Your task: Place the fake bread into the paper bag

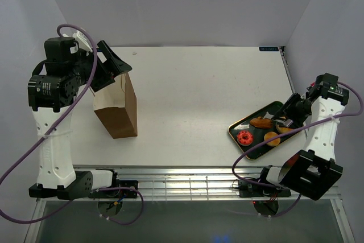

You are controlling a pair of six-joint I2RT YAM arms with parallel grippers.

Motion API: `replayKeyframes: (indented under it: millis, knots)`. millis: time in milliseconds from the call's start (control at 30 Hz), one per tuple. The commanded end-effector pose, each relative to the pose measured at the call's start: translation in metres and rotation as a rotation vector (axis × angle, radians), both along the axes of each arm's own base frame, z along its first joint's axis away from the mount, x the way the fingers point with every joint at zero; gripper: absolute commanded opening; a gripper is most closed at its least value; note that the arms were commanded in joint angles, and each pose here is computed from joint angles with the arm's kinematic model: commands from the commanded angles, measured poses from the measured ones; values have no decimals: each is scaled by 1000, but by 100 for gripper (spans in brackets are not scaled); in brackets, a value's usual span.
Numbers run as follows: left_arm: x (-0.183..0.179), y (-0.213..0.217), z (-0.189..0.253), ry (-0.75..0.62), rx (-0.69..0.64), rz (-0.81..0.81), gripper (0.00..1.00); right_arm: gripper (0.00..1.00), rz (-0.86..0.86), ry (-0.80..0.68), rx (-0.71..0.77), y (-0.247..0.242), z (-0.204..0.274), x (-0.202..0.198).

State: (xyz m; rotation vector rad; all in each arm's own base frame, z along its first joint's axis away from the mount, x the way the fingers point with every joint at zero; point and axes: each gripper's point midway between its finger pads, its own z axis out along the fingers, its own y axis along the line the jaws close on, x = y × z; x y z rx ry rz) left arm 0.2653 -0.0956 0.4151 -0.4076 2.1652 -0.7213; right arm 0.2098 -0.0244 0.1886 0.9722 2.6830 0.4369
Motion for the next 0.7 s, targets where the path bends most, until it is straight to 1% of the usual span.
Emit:
replayKeyframes:
  millis: [0, 133, 267, 667]
  knots:
    - [-3, -5, 14, -47, -17, -30, 92, 49, -22, -19, 17, 3, 8, -1]
    - [-2, -5, 9, -45, -12, -37, 92, 50, -31, 7, 31, 5, 0, -6]
    - [1, -9, 7, -34, -20, -58, 93, 52, -35, 17, 34, 4, -1, -4]
    - [6, -7, 6, -35, -9, -49, 93, 57, -46, 59, 43, -1, -15, 2]
